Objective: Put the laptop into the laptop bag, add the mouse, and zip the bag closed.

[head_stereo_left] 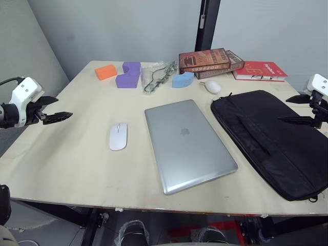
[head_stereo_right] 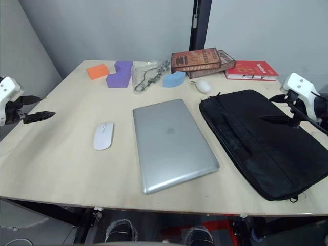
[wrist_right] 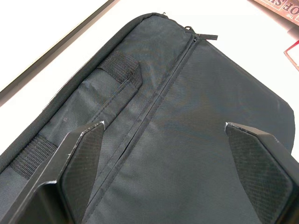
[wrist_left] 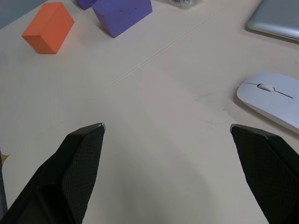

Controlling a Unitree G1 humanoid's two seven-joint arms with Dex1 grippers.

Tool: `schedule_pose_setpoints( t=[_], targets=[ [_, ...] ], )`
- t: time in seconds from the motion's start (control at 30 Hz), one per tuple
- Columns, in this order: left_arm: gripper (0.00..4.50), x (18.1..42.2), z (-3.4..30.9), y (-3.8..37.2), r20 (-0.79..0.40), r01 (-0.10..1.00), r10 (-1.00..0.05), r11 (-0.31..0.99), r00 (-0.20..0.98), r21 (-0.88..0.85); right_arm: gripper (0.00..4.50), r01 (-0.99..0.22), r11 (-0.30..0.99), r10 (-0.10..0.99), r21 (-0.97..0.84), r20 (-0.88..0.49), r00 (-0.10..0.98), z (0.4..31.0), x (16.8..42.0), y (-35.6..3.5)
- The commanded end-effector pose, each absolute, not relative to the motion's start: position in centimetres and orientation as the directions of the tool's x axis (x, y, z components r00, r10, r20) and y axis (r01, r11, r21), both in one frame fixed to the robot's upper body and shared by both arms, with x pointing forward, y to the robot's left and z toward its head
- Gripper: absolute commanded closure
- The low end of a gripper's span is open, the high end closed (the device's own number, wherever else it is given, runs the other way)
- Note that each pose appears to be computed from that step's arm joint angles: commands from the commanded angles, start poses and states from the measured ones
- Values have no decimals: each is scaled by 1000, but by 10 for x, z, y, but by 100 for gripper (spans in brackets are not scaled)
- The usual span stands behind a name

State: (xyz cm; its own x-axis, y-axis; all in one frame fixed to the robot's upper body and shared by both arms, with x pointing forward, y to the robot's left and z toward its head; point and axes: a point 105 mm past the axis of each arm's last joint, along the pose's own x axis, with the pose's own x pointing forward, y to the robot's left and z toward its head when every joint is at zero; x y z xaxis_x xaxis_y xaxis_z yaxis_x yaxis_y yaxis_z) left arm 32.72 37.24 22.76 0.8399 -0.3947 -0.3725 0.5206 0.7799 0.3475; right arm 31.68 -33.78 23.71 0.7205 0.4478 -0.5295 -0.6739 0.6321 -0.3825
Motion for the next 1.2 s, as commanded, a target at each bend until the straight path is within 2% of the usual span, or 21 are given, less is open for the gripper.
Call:
schedule_pose_setpoints(
  t=[0.03, 1.2],
  targets=[
    [0, 323, 243, 376, -355, 505, -382, 773, 853, 383, 19, -666, 616, 474, -421, -477, 740, 260, 315, -330],
    [0, 322, 252, 370, -335, 519, -408, 761, 850, 390, 19, -674, 607, 467, -421, -498, 731, 254, 311, -330]
  ],
)
